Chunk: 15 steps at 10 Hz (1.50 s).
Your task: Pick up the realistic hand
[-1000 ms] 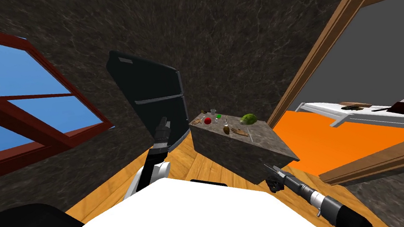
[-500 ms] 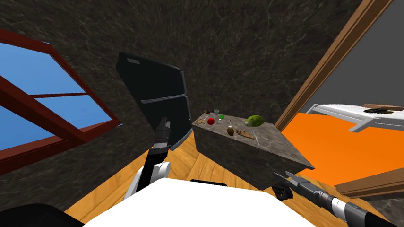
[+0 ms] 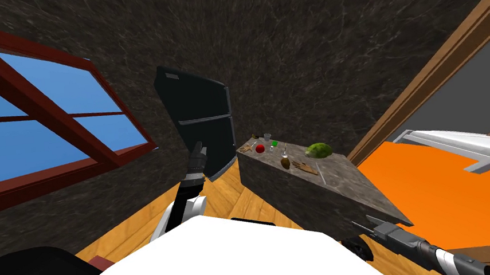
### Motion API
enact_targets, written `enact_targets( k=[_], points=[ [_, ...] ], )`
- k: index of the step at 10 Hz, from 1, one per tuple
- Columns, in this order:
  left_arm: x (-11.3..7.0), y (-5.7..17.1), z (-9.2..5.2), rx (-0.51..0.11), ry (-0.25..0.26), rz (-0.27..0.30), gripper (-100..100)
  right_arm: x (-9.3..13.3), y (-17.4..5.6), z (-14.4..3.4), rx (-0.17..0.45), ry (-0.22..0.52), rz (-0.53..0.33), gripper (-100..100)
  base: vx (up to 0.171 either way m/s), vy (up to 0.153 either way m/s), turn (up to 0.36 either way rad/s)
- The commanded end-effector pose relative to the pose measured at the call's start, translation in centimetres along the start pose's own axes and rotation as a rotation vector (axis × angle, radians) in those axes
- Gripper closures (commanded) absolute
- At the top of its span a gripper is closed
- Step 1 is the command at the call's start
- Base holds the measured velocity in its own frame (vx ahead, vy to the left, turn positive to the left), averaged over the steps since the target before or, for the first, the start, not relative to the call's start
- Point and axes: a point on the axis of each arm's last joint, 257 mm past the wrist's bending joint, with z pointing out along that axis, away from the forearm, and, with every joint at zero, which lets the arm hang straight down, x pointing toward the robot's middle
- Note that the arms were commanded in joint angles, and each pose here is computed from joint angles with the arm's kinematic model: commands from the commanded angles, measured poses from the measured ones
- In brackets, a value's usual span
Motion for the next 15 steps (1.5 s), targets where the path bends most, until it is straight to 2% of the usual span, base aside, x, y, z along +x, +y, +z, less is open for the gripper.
enact_targets(
  k=[1,5,9,12,15],
  points=[
    [0.0,0.0,0.0,0.0,0.0,0.0,0,0.1,-0.6,-0.4,0.004,0.03,-0.04,-100,0.071,0.003,0.048],
    [0.0,0.0,0.0,0.0,0.0,0.0,0,1.5,-3.3,-2.9,0.02,0.178,-0.205,-100,0.085,0.011,0.128],
    [0.0,0.0,0.0,0.0,0.0,0.0,0,2.3,-4.9,-4.7,0.017,0.294,-0.333,-100,0.111,-0.015,0.129],
    [0.0,0.0,0.0,0.0,0.0,0.0,0,3.0,-5.4,-5.6,-0.003,0.375,-0.419,-100,0.116,-0.017,0.136],
    [0.0,0.0,0.0,0.0,0.0,0.0,0,4.1,-4.3,-6.1,-0.047,0.443,-0.481,-100,0.192,-0.065,0.199]
  ],
)
